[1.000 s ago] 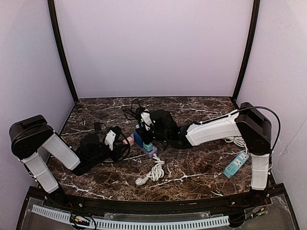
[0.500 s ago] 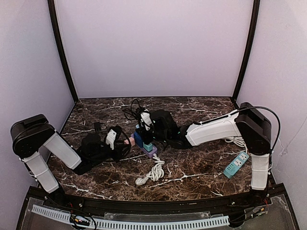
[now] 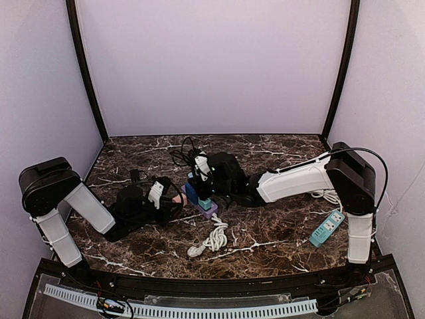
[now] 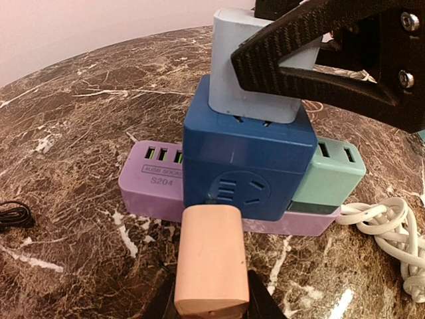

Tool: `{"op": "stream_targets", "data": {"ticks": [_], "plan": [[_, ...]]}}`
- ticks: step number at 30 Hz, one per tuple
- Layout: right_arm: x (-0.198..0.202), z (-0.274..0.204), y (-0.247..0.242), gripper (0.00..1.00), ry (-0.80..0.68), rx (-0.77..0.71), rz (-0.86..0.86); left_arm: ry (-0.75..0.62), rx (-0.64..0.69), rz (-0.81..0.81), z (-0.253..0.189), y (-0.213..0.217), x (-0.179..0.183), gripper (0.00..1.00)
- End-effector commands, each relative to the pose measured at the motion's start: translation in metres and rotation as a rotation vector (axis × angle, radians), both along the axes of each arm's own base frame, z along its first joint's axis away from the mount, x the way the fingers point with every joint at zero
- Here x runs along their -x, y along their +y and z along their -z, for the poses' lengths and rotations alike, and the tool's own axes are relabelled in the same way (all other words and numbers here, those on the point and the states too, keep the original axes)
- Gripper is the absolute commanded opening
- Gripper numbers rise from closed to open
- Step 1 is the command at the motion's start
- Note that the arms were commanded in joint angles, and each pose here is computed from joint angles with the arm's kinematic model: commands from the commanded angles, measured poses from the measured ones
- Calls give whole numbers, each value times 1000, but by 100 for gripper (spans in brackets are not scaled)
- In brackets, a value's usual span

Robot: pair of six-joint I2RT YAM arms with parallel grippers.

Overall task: Insert the plug
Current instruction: Insert the plug into the socket.

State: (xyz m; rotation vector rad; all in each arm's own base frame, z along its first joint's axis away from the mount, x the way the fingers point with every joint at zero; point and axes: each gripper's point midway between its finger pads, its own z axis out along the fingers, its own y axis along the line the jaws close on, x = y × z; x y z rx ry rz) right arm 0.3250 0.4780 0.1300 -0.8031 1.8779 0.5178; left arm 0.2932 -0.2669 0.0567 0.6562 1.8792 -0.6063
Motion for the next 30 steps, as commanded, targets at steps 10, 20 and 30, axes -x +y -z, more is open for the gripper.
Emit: {"op": "stream_targets", "data": {"ticks": [10,20,30], "plan": [[18,62,-10,0,88,163,-31,-133,60,86,-38,-12,5,1],[19,63,-10,0,90,166,-31,-145,17,2,-39,3,-8,1],[17,63,-8,0,85,168,-29,-75,35,49,-28,-3,-2,1]]}}
